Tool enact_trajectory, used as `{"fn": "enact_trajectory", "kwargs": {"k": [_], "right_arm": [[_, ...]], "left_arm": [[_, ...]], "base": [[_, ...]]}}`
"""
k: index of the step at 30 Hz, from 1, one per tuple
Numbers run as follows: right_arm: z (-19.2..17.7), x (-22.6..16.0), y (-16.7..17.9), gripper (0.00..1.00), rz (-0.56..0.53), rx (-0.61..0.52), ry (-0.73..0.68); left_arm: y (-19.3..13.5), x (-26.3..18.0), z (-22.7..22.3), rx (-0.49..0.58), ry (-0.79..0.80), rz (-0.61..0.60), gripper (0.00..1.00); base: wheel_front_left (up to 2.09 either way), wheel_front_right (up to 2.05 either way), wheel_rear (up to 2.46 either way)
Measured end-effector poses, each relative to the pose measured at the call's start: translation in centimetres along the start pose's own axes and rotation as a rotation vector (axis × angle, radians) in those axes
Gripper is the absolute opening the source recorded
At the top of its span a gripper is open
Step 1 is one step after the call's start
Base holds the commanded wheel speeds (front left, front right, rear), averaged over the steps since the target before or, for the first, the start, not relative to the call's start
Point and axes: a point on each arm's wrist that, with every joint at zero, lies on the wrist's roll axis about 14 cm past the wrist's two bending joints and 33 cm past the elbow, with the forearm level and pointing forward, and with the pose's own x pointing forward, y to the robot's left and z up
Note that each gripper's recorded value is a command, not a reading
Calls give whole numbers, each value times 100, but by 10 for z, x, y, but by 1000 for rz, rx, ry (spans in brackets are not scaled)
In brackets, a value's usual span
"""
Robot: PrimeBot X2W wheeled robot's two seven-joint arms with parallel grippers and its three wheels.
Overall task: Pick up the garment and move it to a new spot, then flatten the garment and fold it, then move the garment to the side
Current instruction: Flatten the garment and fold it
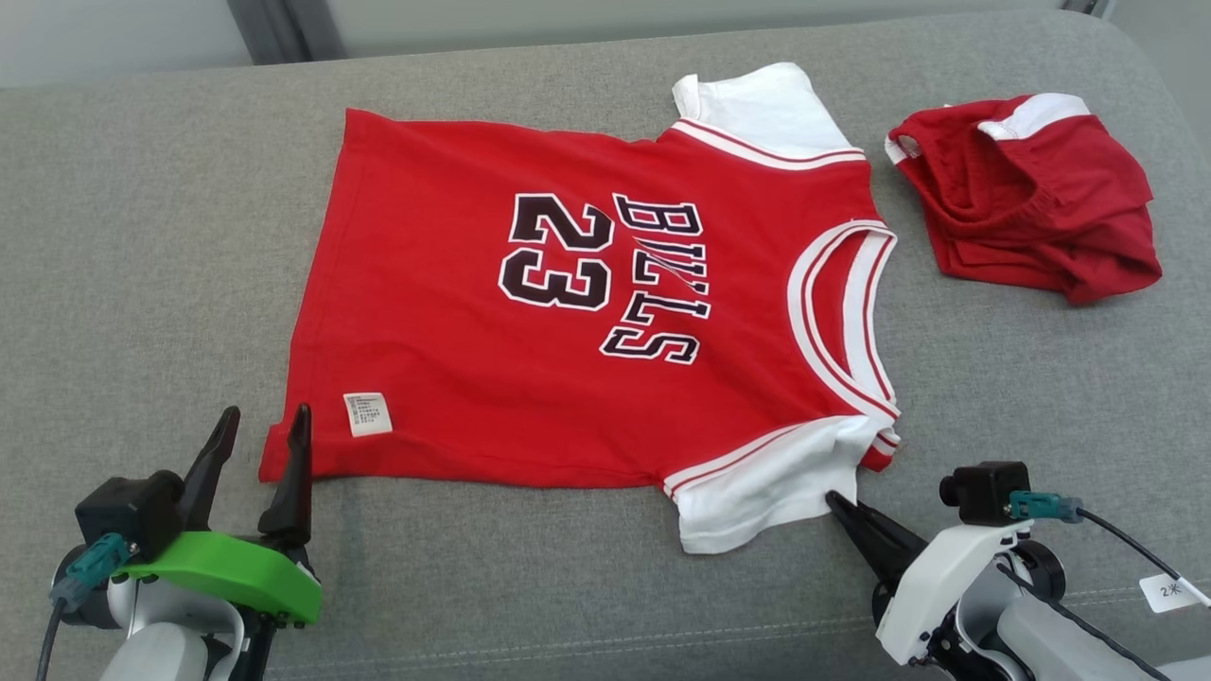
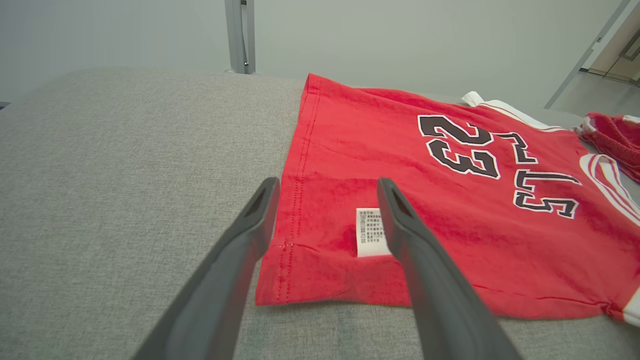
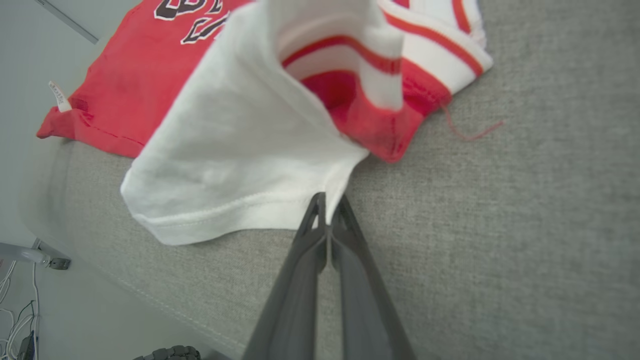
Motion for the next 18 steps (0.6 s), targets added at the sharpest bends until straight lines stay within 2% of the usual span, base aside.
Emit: {"fn": "enact_trajectory", "kwargs": {"k": [6,12,18], "right_arm": [[11,1,11,0,32,28,-46],[13,-3,26,0,78,35,-62],[24,-11,33,0,93,69,-112]], "left_arm": [[3,-1,-3,-1,9,10,100],[29,-17,-30,8,97,98,100],[24,-10,-40,1,133,68,100]], "base": [[0,0,0],[0,0,0],[0,0,0]]}}
